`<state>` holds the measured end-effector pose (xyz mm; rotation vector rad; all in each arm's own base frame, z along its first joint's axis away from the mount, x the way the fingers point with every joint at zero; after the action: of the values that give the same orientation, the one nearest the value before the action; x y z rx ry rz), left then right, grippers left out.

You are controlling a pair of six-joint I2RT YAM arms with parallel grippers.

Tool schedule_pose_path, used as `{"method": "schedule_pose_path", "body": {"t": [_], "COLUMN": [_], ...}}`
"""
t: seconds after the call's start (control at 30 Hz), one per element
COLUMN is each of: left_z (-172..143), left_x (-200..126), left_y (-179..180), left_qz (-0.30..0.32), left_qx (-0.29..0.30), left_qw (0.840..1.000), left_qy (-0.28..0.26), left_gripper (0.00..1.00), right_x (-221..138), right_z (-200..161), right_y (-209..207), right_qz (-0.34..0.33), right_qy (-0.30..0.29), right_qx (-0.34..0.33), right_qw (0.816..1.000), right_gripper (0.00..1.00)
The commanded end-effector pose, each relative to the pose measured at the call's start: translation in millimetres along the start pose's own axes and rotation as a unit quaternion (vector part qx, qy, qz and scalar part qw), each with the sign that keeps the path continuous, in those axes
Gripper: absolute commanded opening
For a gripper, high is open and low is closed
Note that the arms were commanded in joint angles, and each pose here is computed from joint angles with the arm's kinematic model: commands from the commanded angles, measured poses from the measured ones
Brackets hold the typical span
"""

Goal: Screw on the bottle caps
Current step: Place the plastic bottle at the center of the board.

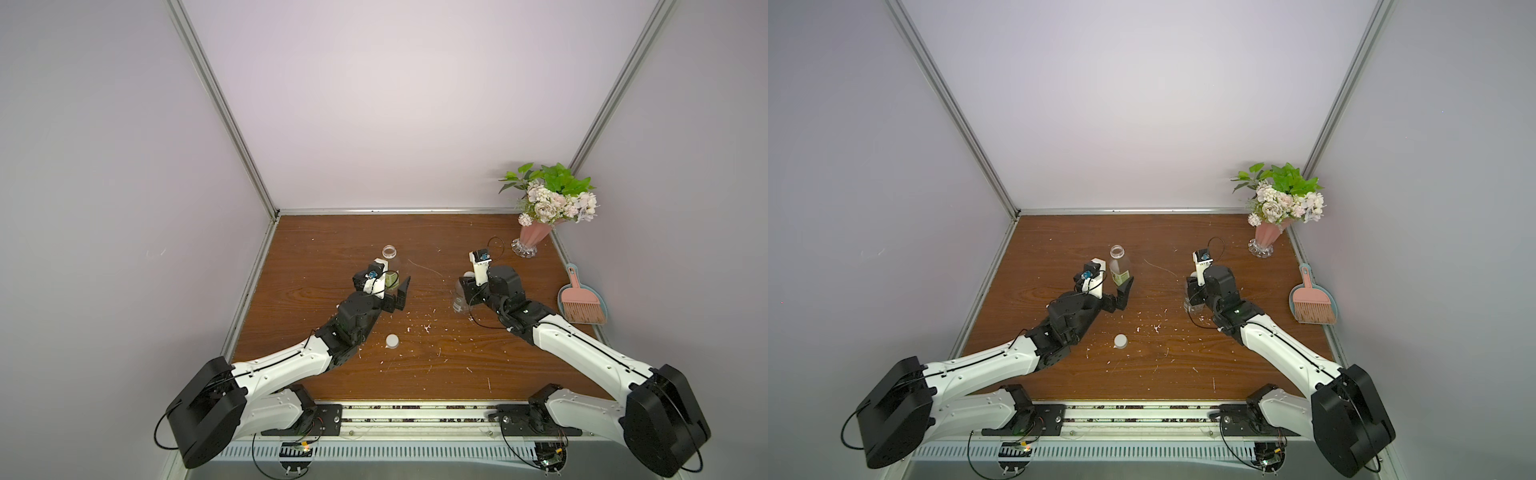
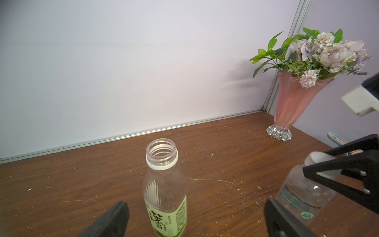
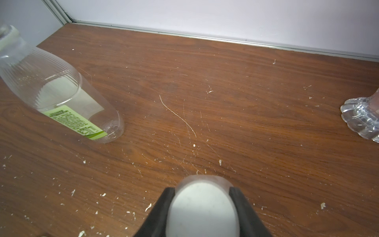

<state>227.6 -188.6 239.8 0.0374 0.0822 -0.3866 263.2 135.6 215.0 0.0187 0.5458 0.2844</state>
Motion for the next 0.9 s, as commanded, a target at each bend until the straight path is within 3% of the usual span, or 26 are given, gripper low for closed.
{"method": "schedule_pose_path", "body": {"t": [0.0,0.07,0.17,0.33,0.87], "left_z": [-2,-3,-2,-1,-3], "left_x": [0,1,1,2,0], "left_y": [5,5,5,5,5], "left_qz": [0.019,0.017,0.018,0.016,0.016], "left_qx": [0.004,0.005,0.004,0.006,0.007], "left_qw": [1.0,1.0,1.0,1.0,1.0], "left_qy": [0.004,0.003,0.003,0.003,-0.003], "left_gripper": [0.99,0.99,0.99,0.99,0.99], "right_x": [-4,-5,-7,-12,-22], "right_z": [6,6,6,10,14], "right_y": [0,0,-1,0,-1], "right_qz": [-0.011,-0.009,-0.011,-0.005,0.0], "right_qy": [-0.003,-0.002,-0.004,-0.011,-0.024], "right_qx": [-0.004,-0.003,-0.001,0.001,0.012], "right_qw": [1.0,1.0,1.0,1.0,1.0], "right_gripper": [0.19,0.2,0.32,0.42,0.62]}}
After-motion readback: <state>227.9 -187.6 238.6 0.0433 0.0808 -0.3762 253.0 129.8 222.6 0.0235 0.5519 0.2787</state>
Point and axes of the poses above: each gripper's point midway between its finger pads, its own x axis out along the fingers, its own y axis along the line the jaws close on, z = x × y, the point moved 9 cm from there along -x, back along the fingers, and after that the axes turned 4 degrees about x, right-handed, at the moved point
